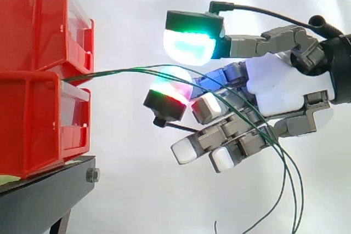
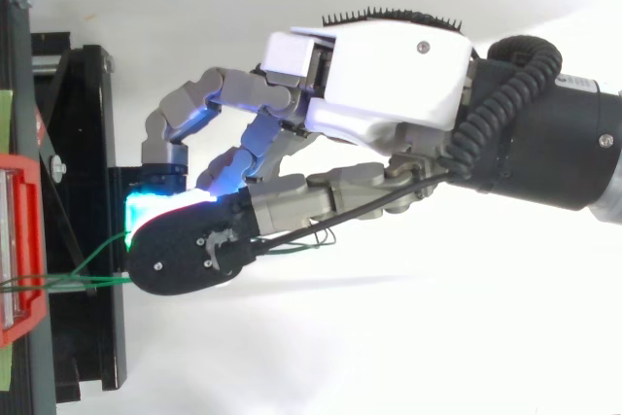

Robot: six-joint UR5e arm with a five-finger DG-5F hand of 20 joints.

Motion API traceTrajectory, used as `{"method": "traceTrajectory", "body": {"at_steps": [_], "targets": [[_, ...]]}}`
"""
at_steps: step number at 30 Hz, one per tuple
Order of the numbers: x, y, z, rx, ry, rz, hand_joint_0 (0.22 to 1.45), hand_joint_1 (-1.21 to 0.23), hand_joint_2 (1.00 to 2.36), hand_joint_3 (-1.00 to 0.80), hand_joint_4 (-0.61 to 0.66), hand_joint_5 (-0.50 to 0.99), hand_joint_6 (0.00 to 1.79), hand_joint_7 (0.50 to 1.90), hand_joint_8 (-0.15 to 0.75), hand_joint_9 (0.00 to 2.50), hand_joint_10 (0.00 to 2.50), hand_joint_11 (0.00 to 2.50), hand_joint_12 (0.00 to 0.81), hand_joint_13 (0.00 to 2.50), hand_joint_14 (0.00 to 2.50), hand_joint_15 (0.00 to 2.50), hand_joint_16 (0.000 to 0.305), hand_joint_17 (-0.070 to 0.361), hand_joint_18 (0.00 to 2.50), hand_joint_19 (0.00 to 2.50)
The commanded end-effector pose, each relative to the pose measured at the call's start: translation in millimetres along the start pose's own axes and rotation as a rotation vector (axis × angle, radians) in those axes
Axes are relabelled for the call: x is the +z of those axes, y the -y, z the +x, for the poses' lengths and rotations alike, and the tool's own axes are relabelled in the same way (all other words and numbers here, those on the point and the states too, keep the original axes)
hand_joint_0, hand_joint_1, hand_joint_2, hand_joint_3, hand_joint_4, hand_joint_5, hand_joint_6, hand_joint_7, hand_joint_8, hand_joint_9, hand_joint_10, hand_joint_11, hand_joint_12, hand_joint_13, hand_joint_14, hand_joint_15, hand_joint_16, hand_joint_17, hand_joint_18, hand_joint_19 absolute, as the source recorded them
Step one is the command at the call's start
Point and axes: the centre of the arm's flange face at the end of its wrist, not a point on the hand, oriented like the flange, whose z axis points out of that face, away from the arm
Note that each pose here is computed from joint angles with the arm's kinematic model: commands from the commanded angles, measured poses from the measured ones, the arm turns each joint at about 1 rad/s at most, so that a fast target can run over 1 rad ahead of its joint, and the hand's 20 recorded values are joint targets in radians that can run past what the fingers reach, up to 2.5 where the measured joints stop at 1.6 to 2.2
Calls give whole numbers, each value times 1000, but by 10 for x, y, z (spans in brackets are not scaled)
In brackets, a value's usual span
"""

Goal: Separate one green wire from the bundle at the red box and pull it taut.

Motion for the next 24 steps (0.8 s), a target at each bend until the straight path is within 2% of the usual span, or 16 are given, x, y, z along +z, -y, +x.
{"method": "traceTrajectory", "body": {"at_steps": [1, 10, 24], "targets": [[1, -1, -1, 0, 1, -1, 552, -649, 1017, -267, 104, -145, 901, 957, 278, 1145, 25, 764, 335, 800, 19, 474, 54, 122, 744, 678], [1, -1, 1, 0, -1, -1, 572, -702, 1020, -141, 66, -138, 920, 972, 281, 1150, 25, 755, 336, 806, 19, 473, 55, 123, 756, 672], [2, -2, 1, 1, -1, -2, 582, -724, 1019, -98, 28, -128, 923, 982, 285, 1160, 22, 751, 345, 813, 20, 460, 57, 128, 779, 650]]}}
